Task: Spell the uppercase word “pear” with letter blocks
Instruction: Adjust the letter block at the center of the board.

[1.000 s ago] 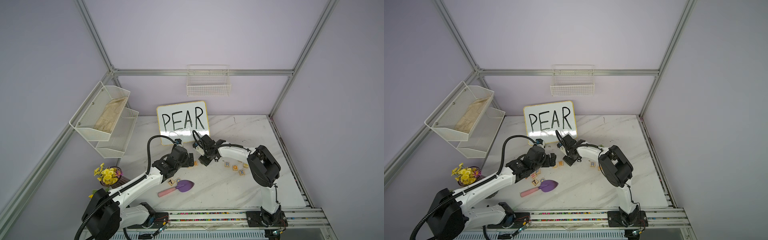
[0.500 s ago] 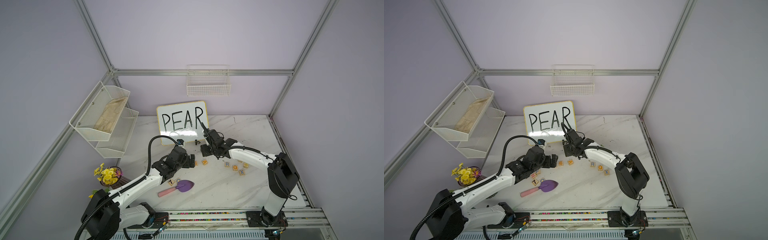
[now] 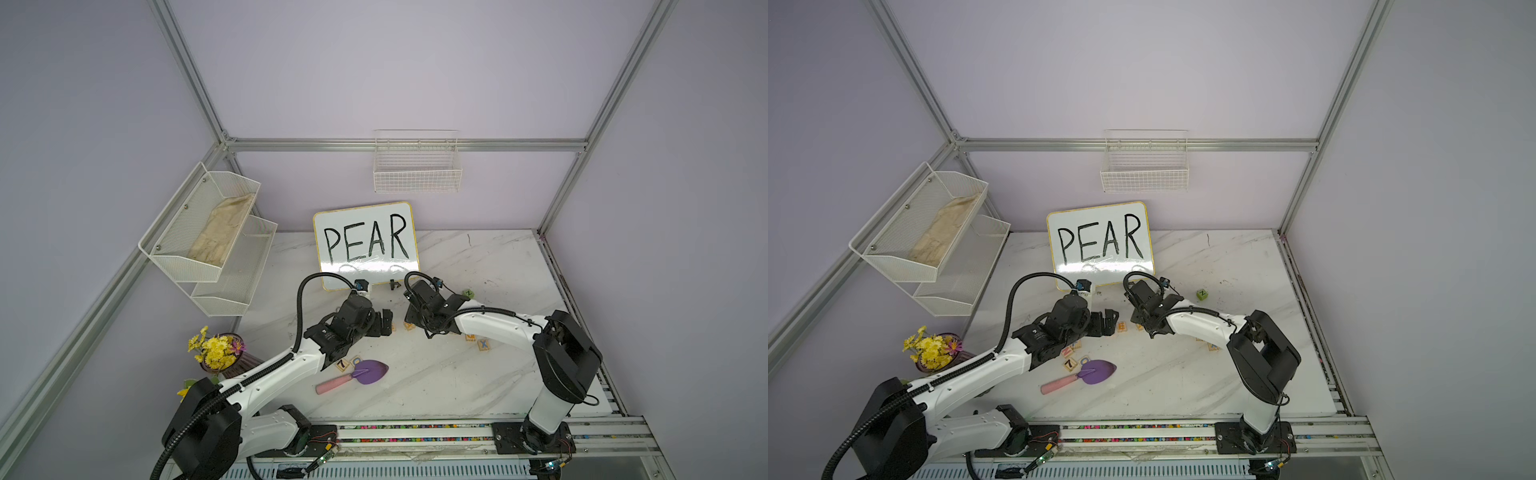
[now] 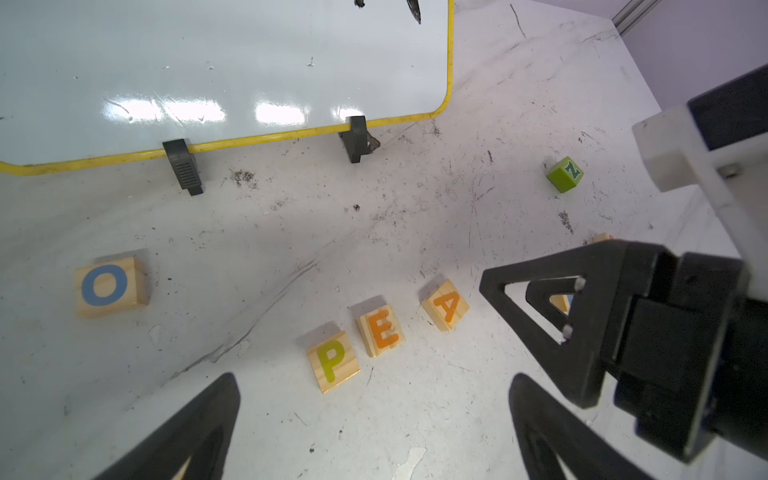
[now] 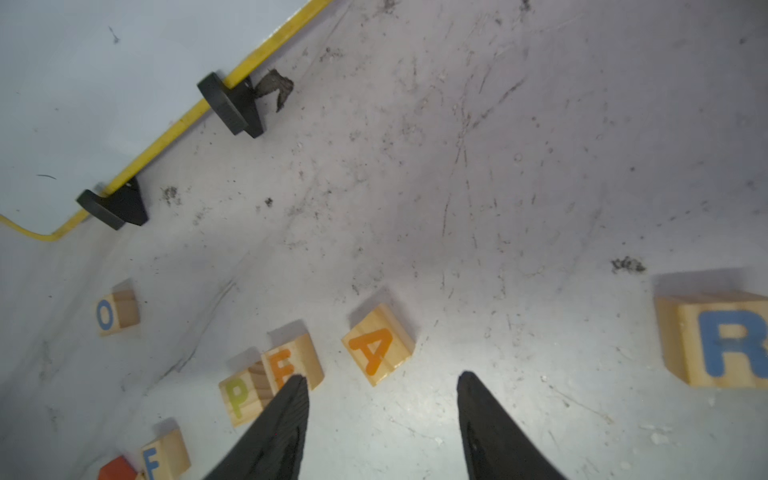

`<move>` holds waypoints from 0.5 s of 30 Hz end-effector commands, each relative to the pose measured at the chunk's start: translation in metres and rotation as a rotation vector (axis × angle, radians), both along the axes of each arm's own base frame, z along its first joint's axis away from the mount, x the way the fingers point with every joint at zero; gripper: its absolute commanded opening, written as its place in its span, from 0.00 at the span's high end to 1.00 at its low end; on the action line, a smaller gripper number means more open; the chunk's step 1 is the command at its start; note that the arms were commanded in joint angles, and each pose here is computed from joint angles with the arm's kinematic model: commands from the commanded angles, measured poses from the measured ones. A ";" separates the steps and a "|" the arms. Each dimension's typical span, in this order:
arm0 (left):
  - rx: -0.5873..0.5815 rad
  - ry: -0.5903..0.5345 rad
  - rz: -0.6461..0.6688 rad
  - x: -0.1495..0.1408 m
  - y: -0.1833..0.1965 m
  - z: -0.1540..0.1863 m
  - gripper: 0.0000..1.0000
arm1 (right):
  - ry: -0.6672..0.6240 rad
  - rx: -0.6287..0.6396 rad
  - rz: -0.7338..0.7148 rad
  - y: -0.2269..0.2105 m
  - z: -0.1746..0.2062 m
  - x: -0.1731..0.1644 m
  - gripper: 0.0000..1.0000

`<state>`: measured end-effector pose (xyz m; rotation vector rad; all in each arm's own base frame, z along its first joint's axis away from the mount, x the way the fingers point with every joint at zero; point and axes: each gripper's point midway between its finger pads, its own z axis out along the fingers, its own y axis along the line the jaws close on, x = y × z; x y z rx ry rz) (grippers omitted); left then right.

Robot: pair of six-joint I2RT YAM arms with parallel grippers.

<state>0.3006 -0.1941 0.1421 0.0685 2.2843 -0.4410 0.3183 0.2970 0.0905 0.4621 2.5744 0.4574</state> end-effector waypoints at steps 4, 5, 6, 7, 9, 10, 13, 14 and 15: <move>-0.065 -0.059 -0.027 -0.007 -0.001 -0.001 0.00 | 0.137 0.062 -0.159 0.009 -0.021 -0.003 0.44; -0.072 -0.067 -0.030 -0.007 -0.001 0.000 0.00 | 0.141 0.057 -0.169 0.008 -0.023 -0.003 0.45; -0.074 -0.074 -0.032 -0.008 0.000 0.001 0.00 | 0.146 0.062 -0.194 0.006 -0.025 -0.004 0.47; -0.074 -0.078 -0.032 -0.008 0.000 0.002 0.00 | 0.156 0.073 -0.215 0.006 -0.028 -0.005 0.48; -0.077 -0.085 -0.032 -0.008 0.000 0.004 0.00 | 0.162 0.082 -0.236 0.006 -0.031 -0.006 0.48; -0.078 -0.086 -0.034 -0.008 0.000 0.004 0.00 | 0.158 0.079 -0.241 0.007 -0.031 -0.006 0.48; -0.083 -0.089 -0.034 -0.009 0.000 0.005 0.00 | 0.163 0.061 -0.240 0.009 -0.032 -0.006 0.48; -0.084 -0.089 -0.033 -0.009 0.000 0.005 0.00 | 0.169 0.057 -0.238 0.009 -0.033 -0.007 0.48; -0.085 -0.091 -0.033 -0.009 0.001 0.005 0.00 | 0.175 0.057 -0.241 0.010 -0.036 -0.007 0.48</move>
